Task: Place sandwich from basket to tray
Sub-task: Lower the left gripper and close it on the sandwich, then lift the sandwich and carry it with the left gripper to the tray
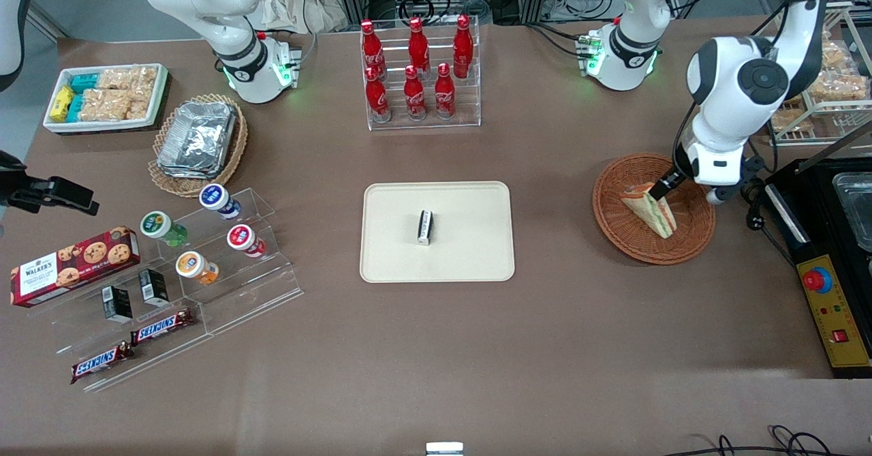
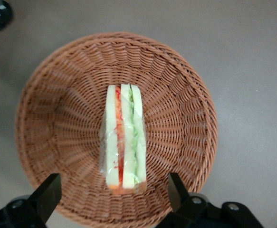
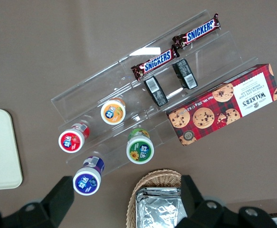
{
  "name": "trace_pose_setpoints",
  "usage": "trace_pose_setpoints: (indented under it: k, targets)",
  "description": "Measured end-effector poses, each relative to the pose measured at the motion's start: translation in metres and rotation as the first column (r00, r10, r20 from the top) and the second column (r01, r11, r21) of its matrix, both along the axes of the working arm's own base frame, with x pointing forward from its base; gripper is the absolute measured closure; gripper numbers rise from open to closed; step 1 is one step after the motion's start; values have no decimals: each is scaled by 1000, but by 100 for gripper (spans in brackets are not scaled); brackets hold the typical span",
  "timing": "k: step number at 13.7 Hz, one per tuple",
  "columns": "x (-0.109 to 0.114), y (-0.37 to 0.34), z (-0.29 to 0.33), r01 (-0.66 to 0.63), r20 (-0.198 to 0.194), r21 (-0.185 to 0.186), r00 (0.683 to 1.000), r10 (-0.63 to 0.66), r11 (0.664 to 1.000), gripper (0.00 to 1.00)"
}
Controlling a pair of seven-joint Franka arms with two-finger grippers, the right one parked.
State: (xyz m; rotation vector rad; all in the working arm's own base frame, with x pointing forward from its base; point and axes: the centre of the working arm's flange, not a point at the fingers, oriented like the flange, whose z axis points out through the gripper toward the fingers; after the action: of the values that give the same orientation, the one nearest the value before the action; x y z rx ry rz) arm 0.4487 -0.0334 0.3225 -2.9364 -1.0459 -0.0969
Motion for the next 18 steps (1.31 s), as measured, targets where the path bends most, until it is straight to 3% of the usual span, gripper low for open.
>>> trace_pose_setpoints:
  k: [7, 9, 14, 17, 18]
  targets:
    - [3, -2, -61, -13, -27, -29, 1000, 12, 999, 0]
    - [4, -2, -73, -13, -28, -36, 1000, 12, 999, 5]
    - [7, -2, -77, -14, -16, -41, 1000, 14, 999, 56]
    - [17, 11, -55, -38, 11, -36, 999, 39, 999, 67]
    - [23, 16, -39, -41, -9, -27, 999, 41, 999, 67]
